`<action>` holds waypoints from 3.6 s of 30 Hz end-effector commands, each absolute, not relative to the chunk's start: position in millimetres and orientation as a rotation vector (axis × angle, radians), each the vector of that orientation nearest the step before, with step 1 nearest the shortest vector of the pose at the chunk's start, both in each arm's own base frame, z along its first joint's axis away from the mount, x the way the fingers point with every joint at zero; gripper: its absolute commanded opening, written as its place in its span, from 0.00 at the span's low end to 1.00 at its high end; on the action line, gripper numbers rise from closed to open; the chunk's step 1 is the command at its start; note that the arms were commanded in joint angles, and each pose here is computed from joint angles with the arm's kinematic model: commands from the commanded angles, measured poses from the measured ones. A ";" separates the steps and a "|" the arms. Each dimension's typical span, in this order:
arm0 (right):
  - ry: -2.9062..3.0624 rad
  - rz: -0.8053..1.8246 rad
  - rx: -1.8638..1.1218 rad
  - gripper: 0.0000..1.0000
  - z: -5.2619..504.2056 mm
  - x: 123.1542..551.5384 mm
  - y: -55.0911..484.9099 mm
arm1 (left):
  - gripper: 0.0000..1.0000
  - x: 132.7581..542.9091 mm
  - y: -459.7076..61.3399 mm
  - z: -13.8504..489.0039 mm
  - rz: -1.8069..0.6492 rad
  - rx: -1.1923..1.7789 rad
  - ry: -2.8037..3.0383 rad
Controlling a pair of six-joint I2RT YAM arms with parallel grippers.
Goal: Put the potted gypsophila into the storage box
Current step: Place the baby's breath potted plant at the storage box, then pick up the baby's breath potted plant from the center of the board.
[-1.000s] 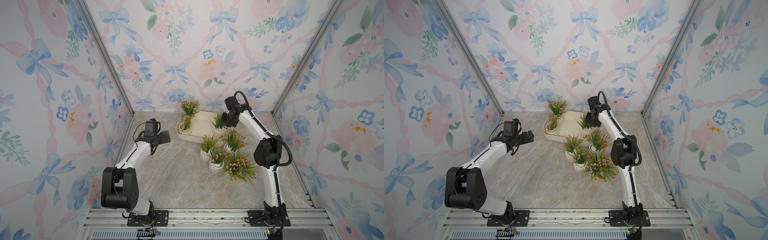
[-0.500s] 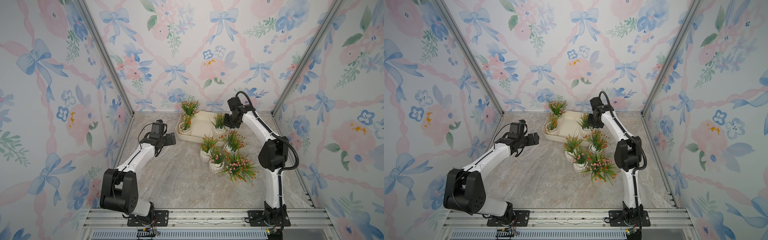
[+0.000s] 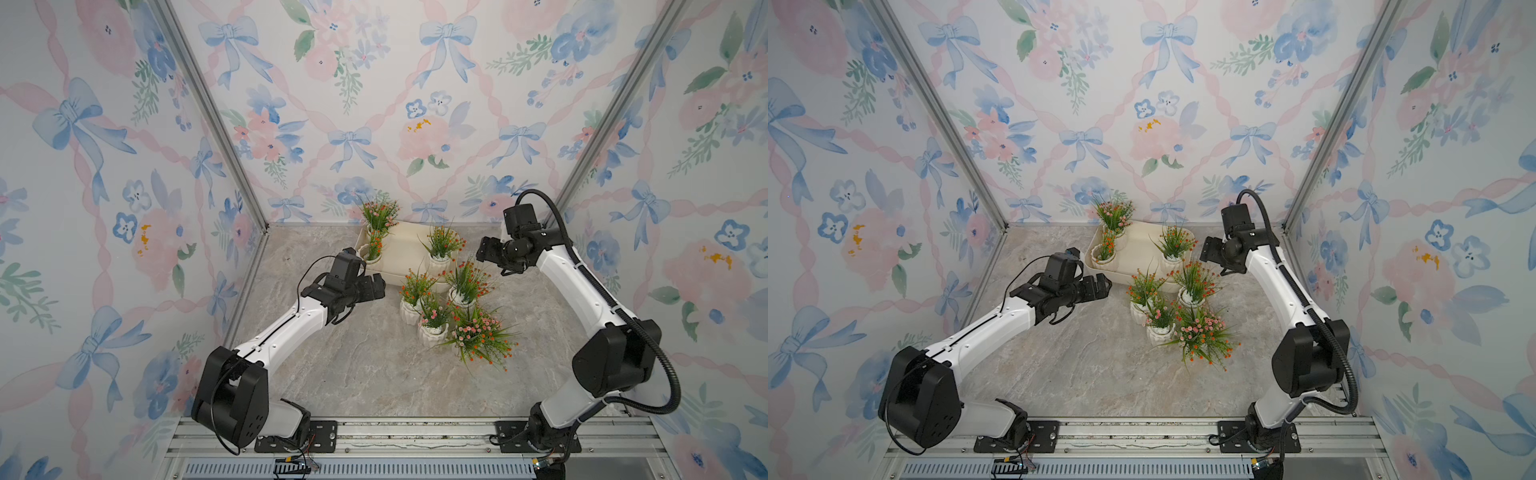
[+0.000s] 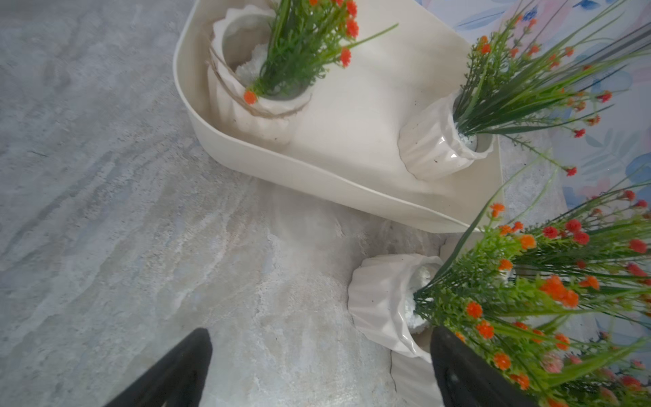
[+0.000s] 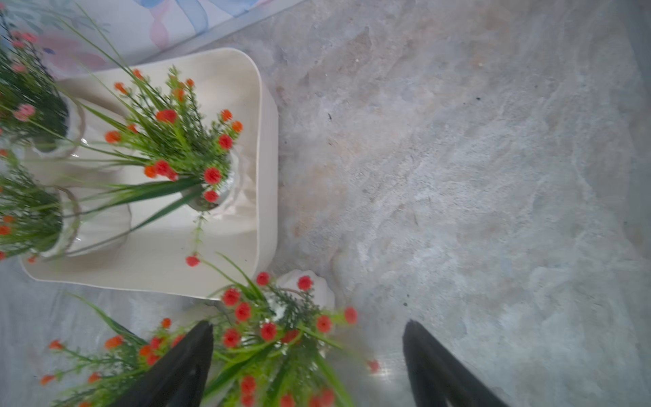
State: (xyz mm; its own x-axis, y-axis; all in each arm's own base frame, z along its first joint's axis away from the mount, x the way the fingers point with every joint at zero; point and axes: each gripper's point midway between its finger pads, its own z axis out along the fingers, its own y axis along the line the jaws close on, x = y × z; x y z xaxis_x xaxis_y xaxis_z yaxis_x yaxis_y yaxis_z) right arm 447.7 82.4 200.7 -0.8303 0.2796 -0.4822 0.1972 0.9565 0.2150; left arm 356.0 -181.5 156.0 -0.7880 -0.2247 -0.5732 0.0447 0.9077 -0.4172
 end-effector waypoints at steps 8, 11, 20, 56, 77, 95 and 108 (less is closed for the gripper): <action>2.623 0.137 0.401 0.97 171.2 390.3 47.3 | 0.98 332.4 -221.0 123.7 -0.586 -0.064 2.616; 2.631 0.132 0.407 0.97 165.7 379.8 41.4 | 0.98 328.2 -228.5 117.0 -0.567 -0.025 2.640; 2.643 0.161 0.444 0.97 150.8 366.6 33.1 | 0.96 326.7 -239.9 107.9 -0.559 0.014 2.673; 2.717 0.224 0.434 0.97 114.6 362.1 26.0 | 0.35 353.0 -271.1 74.7 -0.253 0.068 2.740; 2.719 0.362 0.489 0.97 99.0 366.0 27.6 | 0.11 345.8 -268.3 64.3 -0.114 0.086 2.797; 2.723 0.363 0.496 0.97 97.9 365.2 26.2 | 0.00 348.1 -270.3 64.3 -0.091 0.127 2.788; 2.724 0.366 0.493 0.97 99.7 365.8 26.3 | 0.00 363.6 -248.6 150.9 -0.017 0.164 2.659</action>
